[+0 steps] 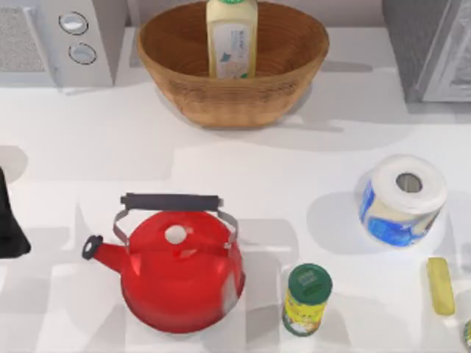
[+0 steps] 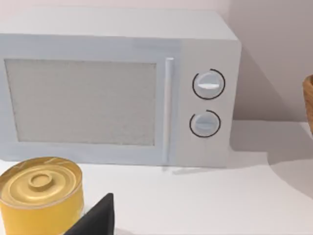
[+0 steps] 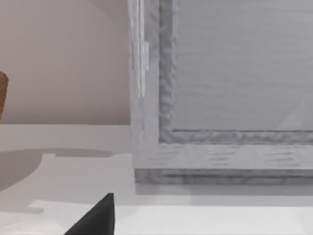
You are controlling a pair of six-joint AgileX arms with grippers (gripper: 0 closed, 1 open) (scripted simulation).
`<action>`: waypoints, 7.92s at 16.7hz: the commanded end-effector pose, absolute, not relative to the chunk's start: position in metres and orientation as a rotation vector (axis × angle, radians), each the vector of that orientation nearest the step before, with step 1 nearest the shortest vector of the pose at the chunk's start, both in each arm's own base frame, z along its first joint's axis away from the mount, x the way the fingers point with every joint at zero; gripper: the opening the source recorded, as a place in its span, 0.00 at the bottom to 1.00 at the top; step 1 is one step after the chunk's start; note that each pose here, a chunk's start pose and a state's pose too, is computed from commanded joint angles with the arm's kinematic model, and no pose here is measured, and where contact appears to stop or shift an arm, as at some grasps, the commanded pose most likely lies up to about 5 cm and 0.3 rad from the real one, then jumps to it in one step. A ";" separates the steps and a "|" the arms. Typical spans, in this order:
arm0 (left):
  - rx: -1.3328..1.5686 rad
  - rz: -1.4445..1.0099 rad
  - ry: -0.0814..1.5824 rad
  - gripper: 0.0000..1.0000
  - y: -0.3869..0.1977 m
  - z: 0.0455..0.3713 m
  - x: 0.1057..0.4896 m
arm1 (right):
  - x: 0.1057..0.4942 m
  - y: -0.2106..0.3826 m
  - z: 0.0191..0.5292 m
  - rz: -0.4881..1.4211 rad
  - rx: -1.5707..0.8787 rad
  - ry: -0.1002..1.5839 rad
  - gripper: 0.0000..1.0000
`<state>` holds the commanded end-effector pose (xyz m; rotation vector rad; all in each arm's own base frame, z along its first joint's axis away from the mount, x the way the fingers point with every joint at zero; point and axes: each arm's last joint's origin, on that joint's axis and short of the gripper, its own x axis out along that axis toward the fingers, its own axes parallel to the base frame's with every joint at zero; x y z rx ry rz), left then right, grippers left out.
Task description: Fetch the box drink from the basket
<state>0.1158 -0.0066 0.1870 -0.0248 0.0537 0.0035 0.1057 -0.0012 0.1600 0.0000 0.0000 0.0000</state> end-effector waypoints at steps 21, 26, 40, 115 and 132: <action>-0.014 -0.013 0.194 1.00 -0.247 0.188 0.375 | 0.106 -0.001 0.160 0.000 0.000 0.000 1.00; -0.002 -0.015 0.209 1.00 -0.269 0.162 0.381 | 0.106 -0.001 0.160 0.000 0.000 0.000 1.00; -0.001 -0.015 0.209 1.00 -0.270 0.152 0.428 | 0.106 -0.001 0.160 0.000 0.000 0.000 1.00; 0.000 0.000 0.000 0.00 -0.001 0.161 0.106 | 0.106 -0.001 0.160 0.000 0.000 0.000 1.00; -0.017 0.181 0.069 0.00 -0.020 0.189 0.152 | 0.106 -0.001 0.160 0.000 0.000 0.000 1.00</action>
